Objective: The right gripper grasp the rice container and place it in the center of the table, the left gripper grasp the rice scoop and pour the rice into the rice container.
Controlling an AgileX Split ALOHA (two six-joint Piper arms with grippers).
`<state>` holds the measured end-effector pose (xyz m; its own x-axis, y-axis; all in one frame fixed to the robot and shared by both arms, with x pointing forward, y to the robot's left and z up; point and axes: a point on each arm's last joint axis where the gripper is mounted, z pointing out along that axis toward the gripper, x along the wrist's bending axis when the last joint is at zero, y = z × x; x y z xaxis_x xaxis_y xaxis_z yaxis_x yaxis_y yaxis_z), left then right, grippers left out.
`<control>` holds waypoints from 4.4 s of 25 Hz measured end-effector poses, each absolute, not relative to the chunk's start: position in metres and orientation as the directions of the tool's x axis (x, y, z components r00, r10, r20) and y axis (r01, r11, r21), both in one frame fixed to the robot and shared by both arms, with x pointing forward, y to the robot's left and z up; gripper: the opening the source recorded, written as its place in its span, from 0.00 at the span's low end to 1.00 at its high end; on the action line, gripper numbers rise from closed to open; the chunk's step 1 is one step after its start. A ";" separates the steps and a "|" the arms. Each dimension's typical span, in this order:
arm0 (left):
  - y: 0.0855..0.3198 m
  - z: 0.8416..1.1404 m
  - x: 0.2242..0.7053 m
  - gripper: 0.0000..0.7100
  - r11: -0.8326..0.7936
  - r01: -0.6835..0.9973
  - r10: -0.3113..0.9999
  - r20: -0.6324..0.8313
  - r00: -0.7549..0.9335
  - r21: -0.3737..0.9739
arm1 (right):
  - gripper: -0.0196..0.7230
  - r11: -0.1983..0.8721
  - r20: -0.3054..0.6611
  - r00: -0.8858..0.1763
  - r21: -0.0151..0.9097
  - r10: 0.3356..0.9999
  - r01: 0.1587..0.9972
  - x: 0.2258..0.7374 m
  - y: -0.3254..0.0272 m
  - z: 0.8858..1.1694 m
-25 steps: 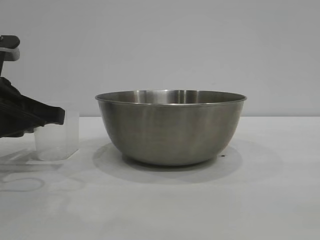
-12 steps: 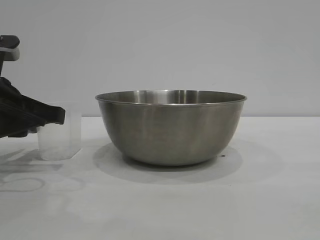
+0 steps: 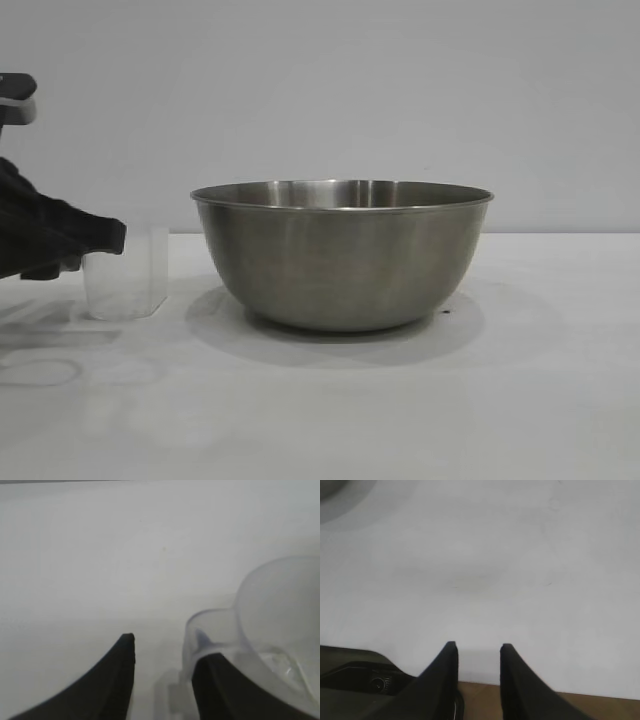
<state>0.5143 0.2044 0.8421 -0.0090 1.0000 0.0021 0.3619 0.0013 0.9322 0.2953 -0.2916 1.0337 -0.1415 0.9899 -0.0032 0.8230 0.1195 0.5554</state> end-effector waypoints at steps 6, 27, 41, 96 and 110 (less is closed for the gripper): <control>0.207 0.847 0.509 0.32 0.000 0.357 1.000 0.002 -0.004 0.934 | 0.31 0.119 -0.003 -0.142 0.555 0.990 0.823 0.295 -0.292 1.034; 0.219 0.858 0.481 0.32 -0.027 0.382 1.000 0.020 0.023 0.924 | 0.31 0.119 -0.003 -0.142 0.555 0.990 0.823 0.295 -0.292 1.034; 0.219 0.863 0.471 0.32 -0.056 0.382 0.996 0.024 0.089 0.922 | 0.31 0.119 -0.003 -0.142 0.555 0.990 0.823 0.295 -0.292 1.034; 0.322 0.951 0.524 0.32 -0.030 0.361 1.000 0.027 0.015 0.932 | 0.31 0.121 -0.004 -0.143 0.555 0.990 0.823 0.295 -0.292 1.034; 0.324 0.988 0.555 0.32 -0.003 0.568 1.000 -0.012 0.023 0.823 | 0.31 0.121 -0.004 -0.143 0.555 0.990 0.823 0.295 -0.292 1.034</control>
<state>0.5547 0.3239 0.9879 0.0227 0.9997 -0.0115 0.5677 -0.0034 0.8232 0.2953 -0.2916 1.0337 -0.1429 0.9897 -0.0041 0.8228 0.1210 0.5553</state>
